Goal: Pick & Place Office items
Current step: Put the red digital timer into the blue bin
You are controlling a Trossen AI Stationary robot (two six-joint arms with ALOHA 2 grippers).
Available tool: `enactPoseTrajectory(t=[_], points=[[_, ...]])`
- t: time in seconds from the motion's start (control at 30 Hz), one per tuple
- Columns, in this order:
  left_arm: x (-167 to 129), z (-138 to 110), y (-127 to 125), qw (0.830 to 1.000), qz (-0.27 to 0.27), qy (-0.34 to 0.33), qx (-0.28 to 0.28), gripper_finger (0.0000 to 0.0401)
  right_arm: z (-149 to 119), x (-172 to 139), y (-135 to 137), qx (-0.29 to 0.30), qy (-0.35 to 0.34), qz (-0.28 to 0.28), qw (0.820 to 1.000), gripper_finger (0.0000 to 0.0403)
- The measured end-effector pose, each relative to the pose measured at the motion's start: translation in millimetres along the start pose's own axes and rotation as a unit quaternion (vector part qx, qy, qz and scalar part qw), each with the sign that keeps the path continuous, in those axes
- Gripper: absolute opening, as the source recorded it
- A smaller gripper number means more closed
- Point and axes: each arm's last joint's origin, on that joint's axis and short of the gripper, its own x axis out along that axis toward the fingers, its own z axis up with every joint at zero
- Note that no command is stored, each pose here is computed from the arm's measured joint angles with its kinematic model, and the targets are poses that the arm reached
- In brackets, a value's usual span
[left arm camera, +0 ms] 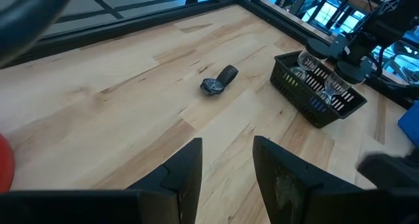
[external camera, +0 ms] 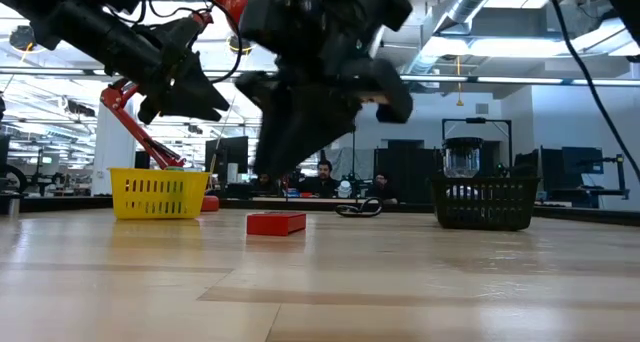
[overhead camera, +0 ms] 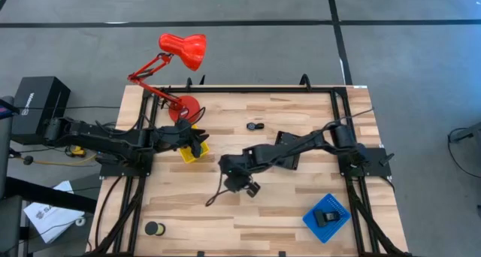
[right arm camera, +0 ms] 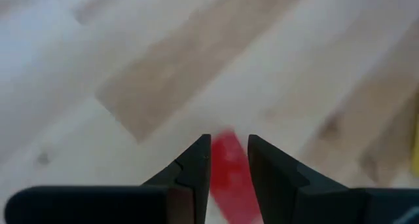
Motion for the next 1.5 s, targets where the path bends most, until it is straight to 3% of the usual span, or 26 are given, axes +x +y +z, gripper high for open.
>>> enactPoseTrajectory(t=[0.17,0.77,1.2,1.37,1.5], points=[[0.0,0.2,-0.1,1.0,-0.001,-0.001,-0.001,0.0131,5.8,-6.8,-1.5,-0.005,0.022,-0.019,1.0,0.0093],[0.0,1.9,-1.2,1.0,-0.006,-0.009,-0.007,0.0131,14.7,-19.7,22.8,-0.021,0.051,0.017,0.998,0.0093],[0.0,3.0,-1.9,1.0,-0.01,-0.014,-0.01,0.0131,13.7,-19.9,18.8,-0.029,0.083,-0.037,0.995,0.0093],[0.0,3.1,-2.0,1.0,-0.01,-0.015,-0.01,0.0131,16.1,-19.4,17.0,-0.06,0.072,-0.045,0.995,0.0094],[-0.1,3.2,-2.0,1.0,-0.011,-0.015,-0.01,0.0131,20.2,-19.1,17.1,-0.071,0.058,-0.053,0.994,0.0128]])
